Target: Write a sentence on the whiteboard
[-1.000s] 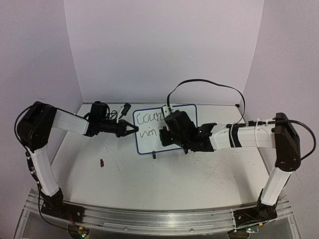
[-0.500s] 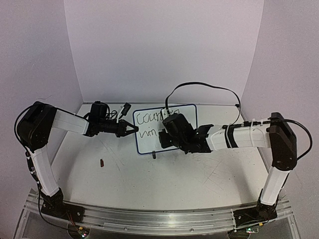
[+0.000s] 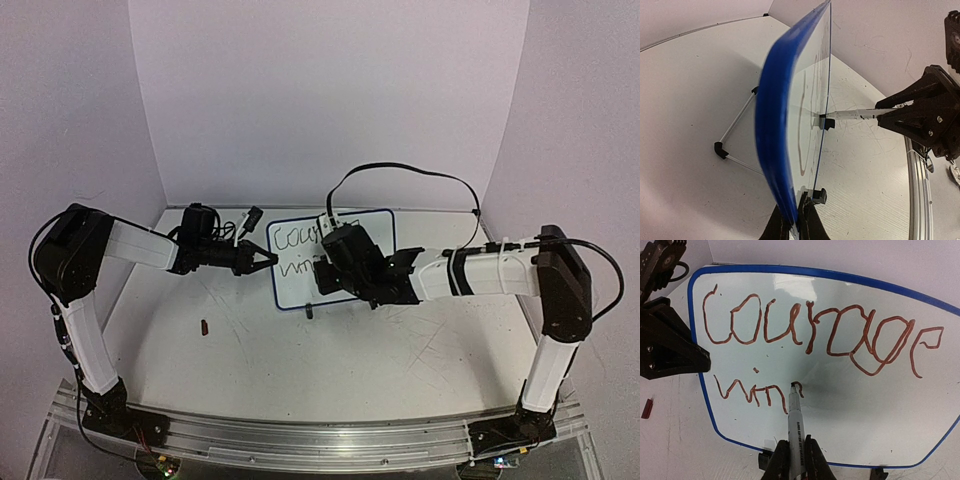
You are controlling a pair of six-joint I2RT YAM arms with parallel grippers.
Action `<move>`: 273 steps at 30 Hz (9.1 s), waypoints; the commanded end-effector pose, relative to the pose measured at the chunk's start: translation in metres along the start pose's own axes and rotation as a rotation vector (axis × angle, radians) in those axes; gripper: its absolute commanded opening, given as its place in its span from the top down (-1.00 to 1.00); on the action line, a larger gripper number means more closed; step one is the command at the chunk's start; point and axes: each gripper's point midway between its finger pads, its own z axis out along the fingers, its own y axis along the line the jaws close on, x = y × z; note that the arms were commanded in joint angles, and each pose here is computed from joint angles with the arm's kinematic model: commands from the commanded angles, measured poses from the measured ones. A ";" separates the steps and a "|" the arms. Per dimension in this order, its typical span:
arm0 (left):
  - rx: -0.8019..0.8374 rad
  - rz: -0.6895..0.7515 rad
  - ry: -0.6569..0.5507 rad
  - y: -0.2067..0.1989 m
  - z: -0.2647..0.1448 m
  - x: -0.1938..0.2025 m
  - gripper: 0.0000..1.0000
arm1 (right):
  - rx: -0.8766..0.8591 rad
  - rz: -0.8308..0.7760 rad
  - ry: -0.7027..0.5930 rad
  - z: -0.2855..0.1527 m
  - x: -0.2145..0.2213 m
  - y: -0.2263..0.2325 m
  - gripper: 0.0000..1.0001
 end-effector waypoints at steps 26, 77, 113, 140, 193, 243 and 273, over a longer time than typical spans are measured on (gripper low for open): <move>-0.158 0.056 0.009 0.028 -0.005 -0.004 1.00 | 0.053 0.049 0.012 -0.009 0.014 -0.018 1.00; -0.164 0.060 0.012 0.029 -0.005 -0.004 1.00 | 0.044 0.077 -0.020 -0.013 -0.003 -0.033 1.00; -0.166 0.058 0.016 0.030 -0.005 -0.003 1.00 | -0.006 0.046 0.047 -0.001 0.020 -0.018 1.00; -0.166 0.057 0.017 0.030 -0.006 -0.002 1.00 | 0.112 0.044 -0.004 -0.011 0.002 -0.042 1.00; -0.164 0.058 0.020 0.030 -0.005 -0.002 1.00 | 0.109 0.059 -0.102 -0.017 -0.038 -0.050 1.00; -0.166 0.059 0.022 0.030 -0.005 -0.001 1.00 | 0.036 0.080 -0.066 -0.019 -0.019 -0.041 1.00; -0.165 0.060 0.021 0.030 -0.005 -0.003 1.00 | 0.067 0.054 0.009 -0.007 0.003 -0.043 1.00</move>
